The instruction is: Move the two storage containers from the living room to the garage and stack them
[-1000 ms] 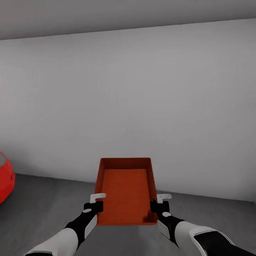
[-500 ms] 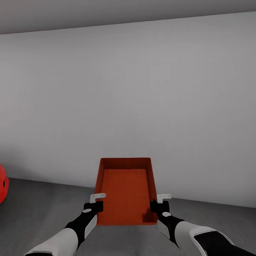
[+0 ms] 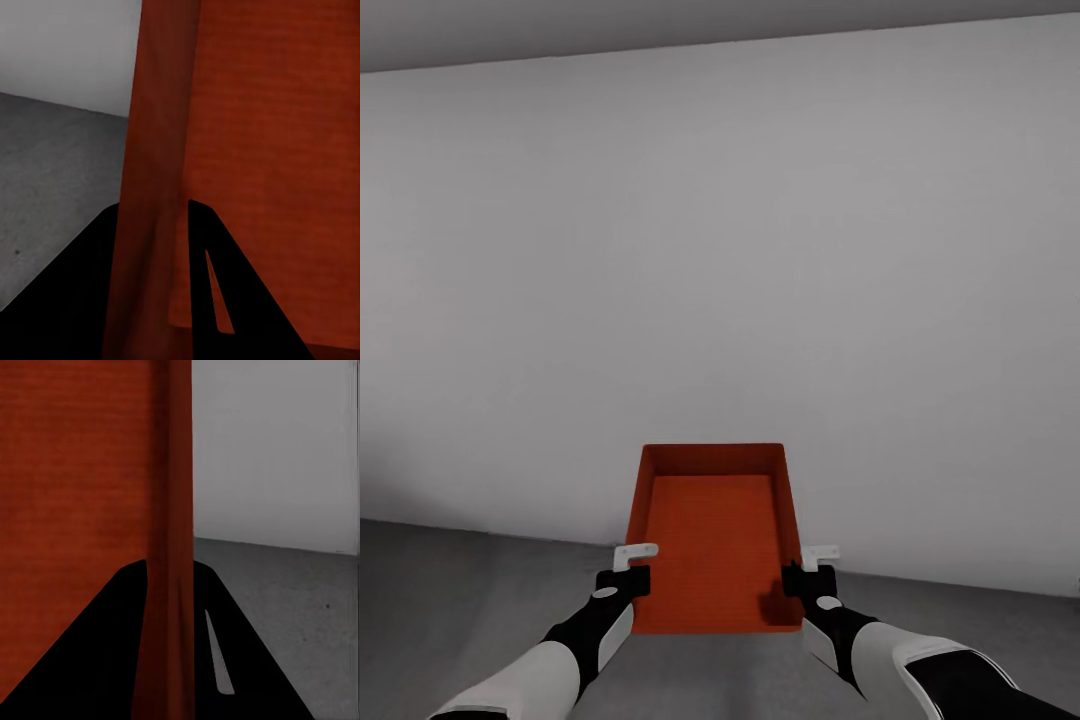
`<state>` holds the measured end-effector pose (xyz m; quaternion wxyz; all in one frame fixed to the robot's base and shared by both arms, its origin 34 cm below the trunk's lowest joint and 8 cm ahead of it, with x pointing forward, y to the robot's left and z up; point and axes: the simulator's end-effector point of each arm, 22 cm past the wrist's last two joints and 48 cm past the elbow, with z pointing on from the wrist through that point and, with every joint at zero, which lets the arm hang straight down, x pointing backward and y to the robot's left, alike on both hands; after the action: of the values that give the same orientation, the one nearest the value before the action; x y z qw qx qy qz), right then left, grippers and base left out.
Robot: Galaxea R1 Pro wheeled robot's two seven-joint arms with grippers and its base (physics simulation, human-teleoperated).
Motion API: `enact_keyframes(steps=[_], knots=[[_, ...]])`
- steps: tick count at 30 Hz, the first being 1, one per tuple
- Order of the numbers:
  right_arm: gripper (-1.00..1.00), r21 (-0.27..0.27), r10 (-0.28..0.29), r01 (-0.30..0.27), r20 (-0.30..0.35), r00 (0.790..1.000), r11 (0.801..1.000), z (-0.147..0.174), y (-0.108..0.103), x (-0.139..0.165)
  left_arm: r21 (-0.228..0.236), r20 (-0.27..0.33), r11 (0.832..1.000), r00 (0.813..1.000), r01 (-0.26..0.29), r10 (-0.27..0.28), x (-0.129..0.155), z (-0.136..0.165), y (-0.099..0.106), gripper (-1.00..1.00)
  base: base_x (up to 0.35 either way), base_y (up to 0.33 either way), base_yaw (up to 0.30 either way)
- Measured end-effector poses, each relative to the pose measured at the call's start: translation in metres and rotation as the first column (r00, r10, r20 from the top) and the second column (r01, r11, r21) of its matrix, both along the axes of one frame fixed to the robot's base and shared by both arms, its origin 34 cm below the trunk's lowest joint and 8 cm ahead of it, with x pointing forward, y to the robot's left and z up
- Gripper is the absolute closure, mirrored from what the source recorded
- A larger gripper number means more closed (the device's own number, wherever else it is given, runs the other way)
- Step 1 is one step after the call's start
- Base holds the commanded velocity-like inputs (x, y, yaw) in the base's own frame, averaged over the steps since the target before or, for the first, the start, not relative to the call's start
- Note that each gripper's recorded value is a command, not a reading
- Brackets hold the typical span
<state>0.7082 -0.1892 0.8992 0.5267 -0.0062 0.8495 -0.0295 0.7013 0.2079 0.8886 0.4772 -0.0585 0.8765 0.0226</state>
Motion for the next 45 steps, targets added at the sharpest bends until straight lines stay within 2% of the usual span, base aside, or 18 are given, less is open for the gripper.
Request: enact_keyframes(steps=[7, 17, 32, 45], knots=[[1.00, 0.000, 0.000, 0.000, 0.001, 1.000, 1.000, 0.000, 0.000, 0.000, 0.000, 0.001, 1.000, 1.000, 0.000, 0.000, 0.000, 0.000, 0.000, 1.00, 0.321, 0.081, -0.219], [1.00, 0.000, 0.000, 0.000, 0.001, 1.000, 1.000, 0.001, 0.001, 0.000, 0.001, 0.001, 1.000, 1.000, 0.000, 0.000, 0.000, 0.001, 0.001, 1.00, 0.307, 0.070, -0.017], [1.00, -0.001, 0.000, 0.000, 0.000, 1.000, 1.000, 0.000, 0.000, 0.001, 0.001, 0.000, 1.000, 1.000, -0.001, 0.001, 0.001, 0.000, 0.001, 1.00, 0.020, 0.003, -0.001], [1.00, 0.000, -0.001, 0.001, -0.016, 1.000, 1.000, -0.010, 0.001, -0.001, 0.001, -0.016, 1.000, 1.000, 0.000, 0.000, -0.001, -0.010, 0.001, 1.00, 0.000, 0.000, -0.118]])
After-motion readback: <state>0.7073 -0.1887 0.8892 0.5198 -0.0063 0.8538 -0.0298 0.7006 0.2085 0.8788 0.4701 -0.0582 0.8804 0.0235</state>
